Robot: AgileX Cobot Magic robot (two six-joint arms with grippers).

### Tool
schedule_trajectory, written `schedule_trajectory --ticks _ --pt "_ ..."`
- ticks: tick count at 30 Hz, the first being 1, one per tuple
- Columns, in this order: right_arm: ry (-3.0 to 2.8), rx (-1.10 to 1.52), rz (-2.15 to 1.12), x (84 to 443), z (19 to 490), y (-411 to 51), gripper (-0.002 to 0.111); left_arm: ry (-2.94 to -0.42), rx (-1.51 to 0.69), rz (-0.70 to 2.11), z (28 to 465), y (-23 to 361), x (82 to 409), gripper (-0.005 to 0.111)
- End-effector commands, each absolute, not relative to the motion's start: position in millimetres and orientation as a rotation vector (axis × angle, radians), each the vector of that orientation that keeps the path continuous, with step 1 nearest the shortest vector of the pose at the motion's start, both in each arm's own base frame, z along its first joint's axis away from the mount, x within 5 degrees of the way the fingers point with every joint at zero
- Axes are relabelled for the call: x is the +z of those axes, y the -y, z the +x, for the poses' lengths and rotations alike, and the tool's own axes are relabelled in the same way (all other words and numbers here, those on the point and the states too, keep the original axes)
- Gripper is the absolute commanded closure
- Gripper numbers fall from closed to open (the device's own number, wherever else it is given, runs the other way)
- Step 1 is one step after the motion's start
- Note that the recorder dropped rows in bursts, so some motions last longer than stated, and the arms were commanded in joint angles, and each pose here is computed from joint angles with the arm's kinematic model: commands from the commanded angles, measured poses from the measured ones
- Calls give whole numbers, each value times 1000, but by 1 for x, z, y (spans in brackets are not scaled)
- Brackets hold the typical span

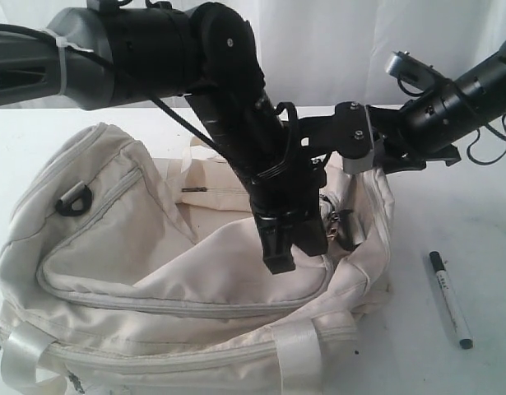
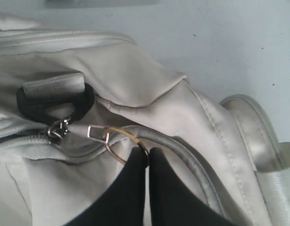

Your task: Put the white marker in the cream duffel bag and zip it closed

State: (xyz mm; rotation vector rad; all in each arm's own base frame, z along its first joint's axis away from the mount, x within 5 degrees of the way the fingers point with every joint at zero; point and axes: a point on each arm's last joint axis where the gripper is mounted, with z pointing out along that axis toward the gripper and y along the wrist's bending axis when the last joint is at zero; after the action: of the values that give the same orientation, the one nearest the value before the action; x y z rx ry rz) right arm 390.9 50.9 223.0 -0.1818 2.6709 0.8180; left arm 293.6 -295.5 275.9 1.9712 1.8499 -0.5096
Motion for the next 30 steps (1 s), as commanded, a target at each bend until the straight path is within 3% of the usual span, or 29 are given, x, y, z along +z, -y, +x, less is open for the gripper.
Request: schedule_trajectory --ticks 1,7,13,30 --pt "-2587 775 -153 243 395 -43 63 -1888 -647 2026 275 298 279 107" --pt "-2593 860 -276 274 382 -49 59 -1913 -632 1948 280 300 280 107" --pt "-2649 915 -390 279 370 -61 59 -1938 -618 1862 284 303 282 107" --pt "-2757 890 -384 230 375 -84 59 -1959 -604 1733 291 306 284 107"
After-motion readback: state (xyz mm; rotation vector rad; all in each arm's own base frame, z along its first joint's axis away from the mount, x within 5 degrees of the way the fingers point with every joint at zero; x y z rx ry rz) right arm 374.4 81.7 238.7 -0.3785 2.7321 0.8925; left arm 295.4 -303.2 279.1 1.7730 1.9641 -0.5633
